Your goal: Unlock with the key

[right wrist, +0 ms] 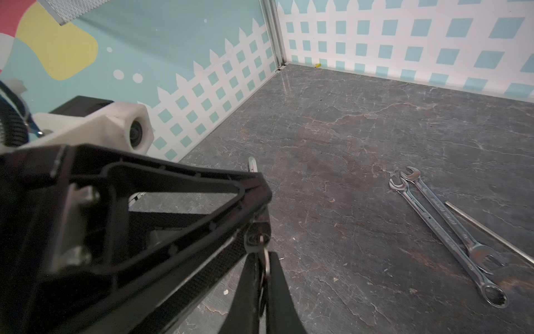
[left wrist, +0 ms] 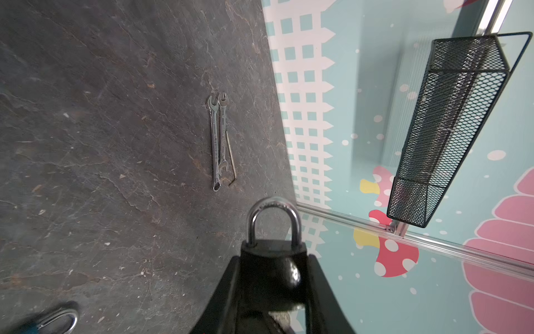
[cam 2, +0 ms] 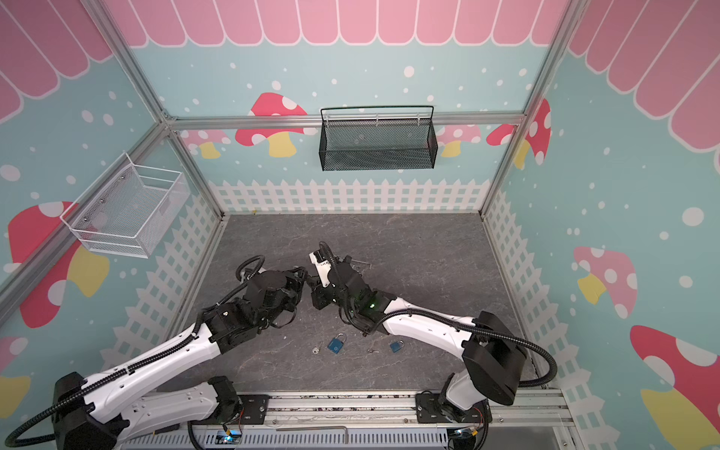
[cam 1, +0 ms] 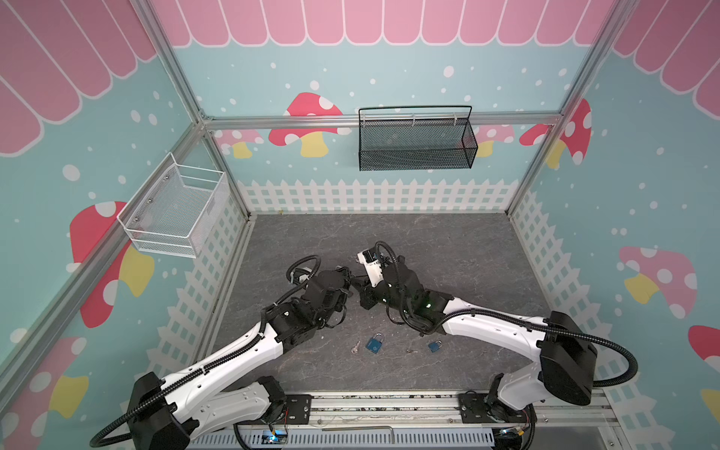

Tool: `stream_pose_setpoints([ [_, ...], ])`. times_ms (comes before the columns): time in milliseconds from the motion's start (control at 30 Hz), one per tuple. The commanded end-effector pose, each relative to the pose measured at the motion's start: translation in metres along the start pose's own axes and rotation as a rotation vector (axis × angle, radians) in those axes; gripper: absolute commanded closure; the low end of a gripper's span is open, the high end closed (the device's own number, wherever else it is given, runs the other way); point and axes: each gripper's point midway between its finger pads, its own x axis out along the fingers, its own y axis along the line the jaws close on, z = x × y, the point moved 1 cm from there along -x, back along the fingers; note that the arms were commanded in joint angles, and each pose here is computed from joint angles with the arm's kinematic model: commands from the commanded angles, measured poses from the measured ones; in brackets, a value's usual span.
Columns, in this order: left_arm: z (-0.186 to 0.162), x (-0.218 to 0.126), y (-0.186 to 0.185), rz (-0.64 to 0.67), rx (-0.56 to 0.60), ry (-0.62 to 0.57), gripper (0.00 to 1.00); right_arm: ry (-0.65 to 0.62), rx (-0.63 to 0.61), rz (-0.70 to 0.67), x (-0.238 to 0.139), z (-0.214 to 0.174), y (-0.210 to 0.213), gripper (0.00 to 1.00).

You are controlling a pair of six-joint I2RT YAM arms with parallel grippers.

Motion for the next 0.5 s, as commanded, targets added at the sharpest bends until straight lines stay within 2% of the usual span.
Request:
stream_pose_setpoints([
  [0, -0.049, -0.004, -0.008, -0.064, 0.003, 0.253, 1.0, -0.125, 0.067, 0.36, -0.025, 0.054, 0.067, 1.0],
  [167, -0.049, -0.005, -0.015, -0.112, -0.002, 0.256, 1.0, -0.158, 0.209, 0.438, -0.04, 0.067, 0.06, 1.0],
  [467, -0.051, -0.001, -0.014, -0.115, 0.0, 0.257, 1.0, -0.181, 0.333, 0.549, -0.054, 0.079, 0.065, 1.0],
])
